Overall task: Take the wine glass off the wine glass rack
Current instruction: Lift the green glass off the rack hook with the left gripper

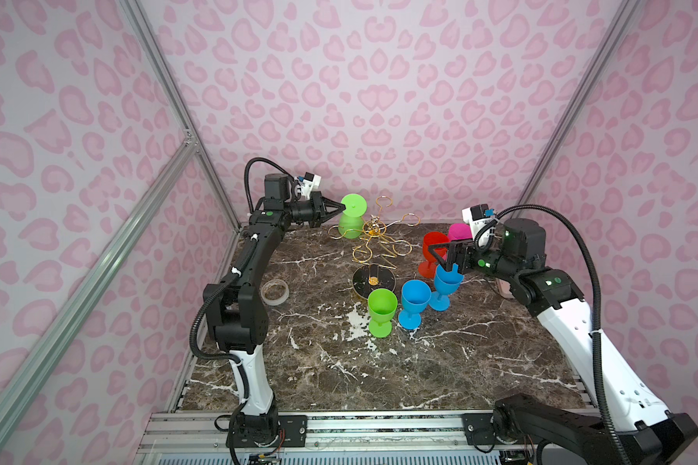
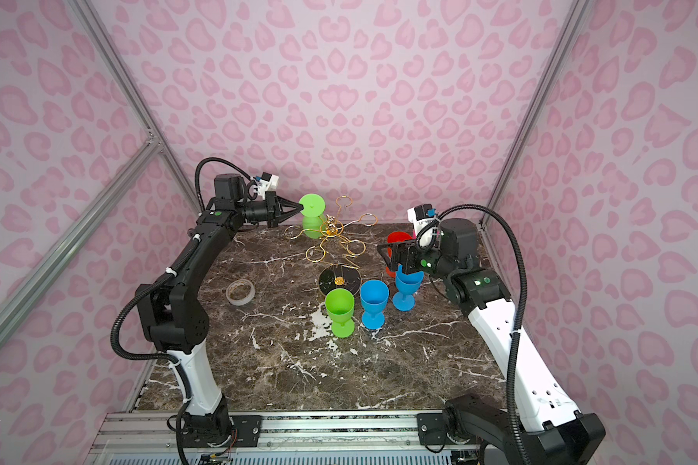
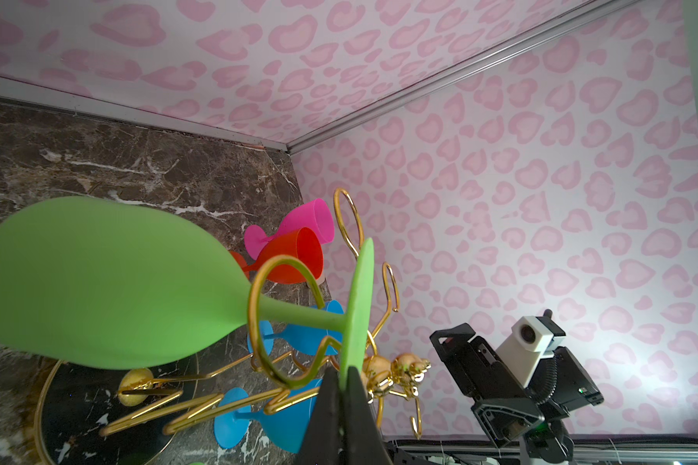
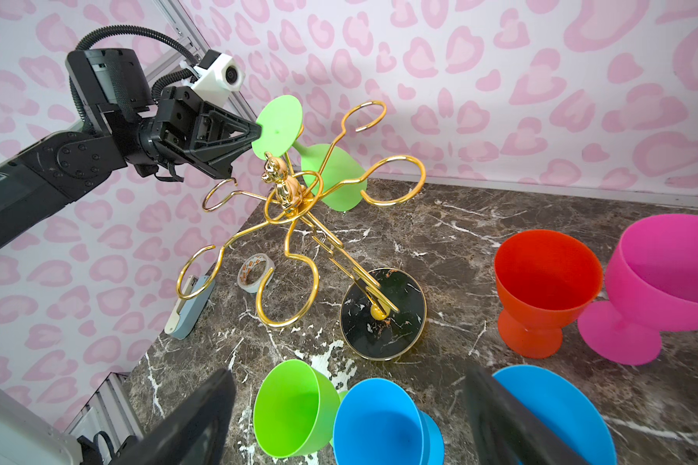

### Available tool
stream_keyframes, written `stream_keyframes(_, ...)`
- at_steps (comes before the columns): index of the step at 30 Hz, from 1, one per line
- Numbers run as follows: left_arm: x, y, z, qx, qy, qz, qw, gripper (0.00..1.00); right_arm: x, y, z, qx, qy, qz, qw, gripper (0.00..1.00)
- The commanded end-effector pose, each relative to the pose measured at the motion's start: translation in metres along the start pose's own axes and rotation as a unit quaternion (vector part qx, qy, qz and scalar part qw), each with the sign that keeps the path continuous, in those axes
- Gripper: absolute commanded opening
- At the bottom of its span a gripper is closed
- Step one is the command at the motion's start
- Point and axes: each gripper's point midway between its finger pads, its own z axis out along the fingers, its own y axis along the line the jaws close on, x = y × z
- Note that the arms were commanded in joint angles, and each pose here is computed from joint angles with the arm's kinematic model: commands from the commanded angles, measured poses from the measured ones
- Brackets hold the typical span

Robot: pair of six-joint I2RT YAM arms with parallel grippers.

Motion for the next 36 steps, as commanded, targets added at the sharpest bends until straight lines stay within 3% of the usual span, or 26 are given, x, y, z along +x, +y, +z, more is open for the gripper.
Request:
stream_keyframes(1,-0.002,-0.014,0.000,0.016,0.003,0.023,1.000,0.03,-0.002,0.001,0.000,-0.003,-0.006,-0.004,1.000,0.90)
stream_keyframes(36,0.005,-0.011,0.001,0.013,0.015,0.016,1.000,0.03,0.001,-0.002,-0.002,0.003,-0.006,-0.005,1.000,0.91)
